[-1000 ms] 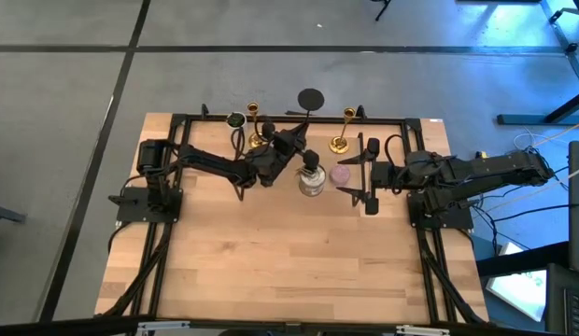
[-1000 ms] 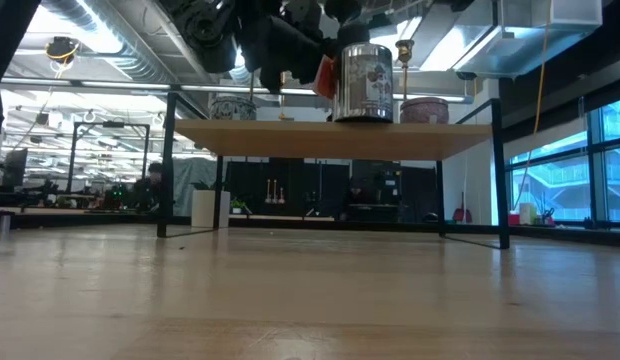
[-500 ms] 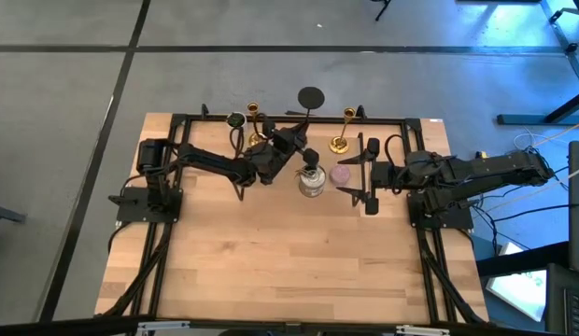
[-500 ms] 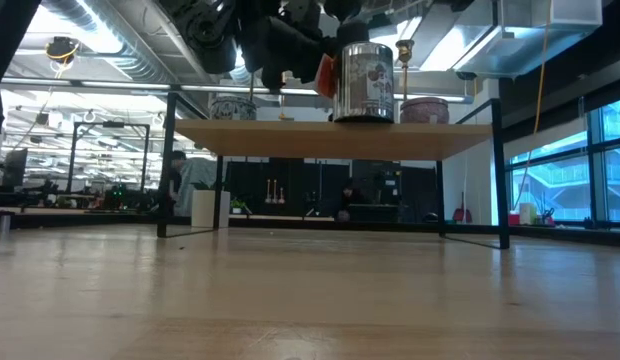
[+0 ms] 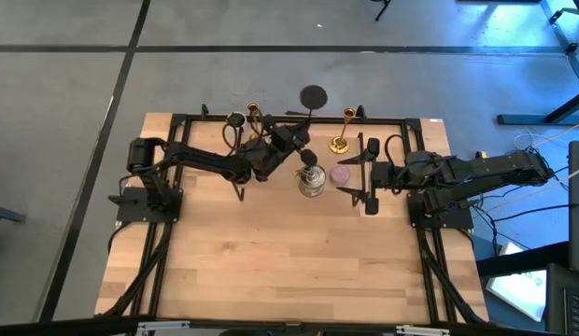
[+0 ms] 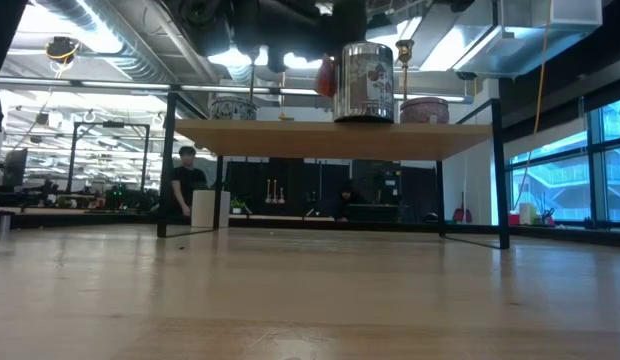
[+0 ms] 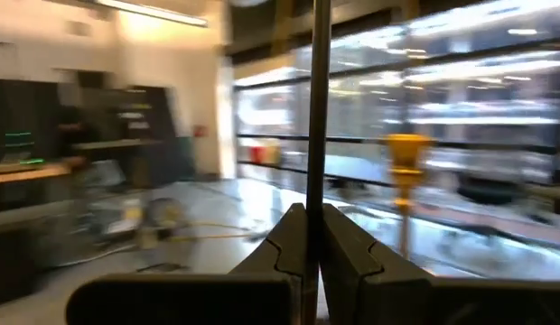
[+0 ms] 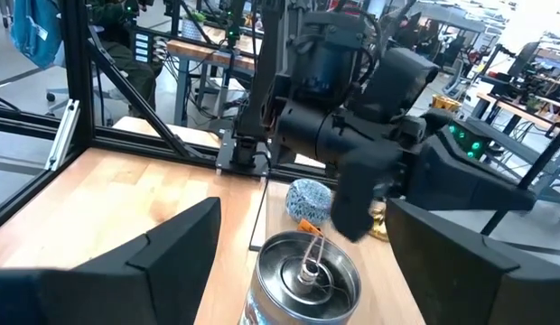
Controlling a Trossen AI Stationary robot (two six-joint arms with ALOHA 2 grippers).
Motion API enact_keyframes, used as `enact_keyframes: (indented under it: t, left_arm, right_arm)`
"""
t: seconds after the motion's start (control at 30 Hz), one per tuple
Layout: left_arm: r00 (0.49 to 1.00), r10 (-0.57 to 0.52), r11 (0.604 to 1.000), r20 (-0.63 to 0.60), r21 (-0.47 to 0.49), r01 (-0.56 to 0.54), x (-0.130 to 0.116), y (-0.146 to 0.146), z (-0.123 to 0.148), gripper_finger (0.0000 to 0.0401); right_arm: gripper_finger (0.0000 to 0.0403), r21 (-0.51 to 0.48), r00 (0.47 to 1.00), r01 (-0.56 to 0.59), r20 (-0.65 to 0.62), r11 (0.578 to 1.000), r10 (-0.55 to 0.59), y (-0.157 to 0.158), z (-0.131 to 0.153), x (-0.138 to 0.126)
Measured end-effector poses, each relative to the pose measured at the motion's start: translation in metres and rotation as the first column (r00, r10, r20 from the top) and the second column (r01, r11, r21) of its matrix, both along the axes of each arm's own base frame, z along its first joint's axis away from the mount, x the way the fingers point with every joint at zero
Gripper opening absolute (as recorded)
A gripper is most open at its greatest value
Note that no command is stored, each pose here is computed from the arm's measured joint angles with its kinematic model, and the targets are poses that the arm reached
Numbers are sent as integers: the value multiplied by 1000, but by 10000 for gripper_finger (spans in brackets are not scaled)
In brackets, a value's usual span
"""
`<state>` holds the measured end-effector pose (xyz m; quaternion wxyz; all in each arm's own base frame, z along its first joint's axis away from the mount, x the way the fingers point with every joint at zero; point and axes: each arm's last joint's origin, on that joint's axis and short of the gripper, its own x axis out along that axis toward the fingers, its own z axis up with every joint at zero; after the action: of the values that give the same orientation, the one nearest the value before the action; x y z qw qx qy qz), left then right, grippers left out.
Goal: Pick & Place candle stick holders
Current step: Put the black candle holder on the shelf
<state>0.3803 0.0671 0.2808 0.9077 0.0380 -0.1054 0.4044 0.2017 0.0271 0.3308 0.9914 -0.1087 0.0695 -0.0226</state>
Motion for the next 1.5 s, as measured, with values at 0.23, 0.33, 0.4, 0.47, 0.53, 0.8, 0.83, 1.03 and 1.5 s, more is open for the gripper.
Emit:
enact_keyframes:
  t: [0.23,0.33,0.4,0.47,0.53,0.8,0.83,1.03,1.5]
  left_arm:
    - [976,-216,975,24,-44,217,0,8,1,8]
    - [978,-208,978,12,-32,208,0,7,2,8]
    - [981,-192,981,-7,-19,192,1,2,2,8]
    - [982,-189,982,-23,-9,189,1,-3,3,8]
    - [979,-202,979,-22,-1,202,-1,-10,7,8]
    - [973,-206,973,-102,86,215,-26,-49,48,8]
    - [971,-221,969,-93,89,229,-32,-55,56,8]
    - [917,-386,918,-104,56,393,-71,-88,91,8]
    - [709,-700,713,-87,-26,701,-72,-137,43,8]
  right_arm:
    - [316,-1,1000,1,-3,1000,-1,0,0,0]
    - [316,-1,1000,1,-3,1000,-1,0,0,0]
    - [316,-1,1000,1,-4,1000,-1,0,0,0]
    - [316,-2,1000,2,-9,1000,-2,0,-1,0]
    - [316,-9,1000,12,-21,1000,-13,0,-2,0]
    - [316,-14,1000,17,-25,1000,-18,0,-2,-1]
    - [316,-14,1000,17,-25,1000,-18,0,-2,-1]
    - [316,-10,1000,8,-11,1000,-9,0,-1,0]
    - [316,126,870,-484,181,866,459,27,17,-4]
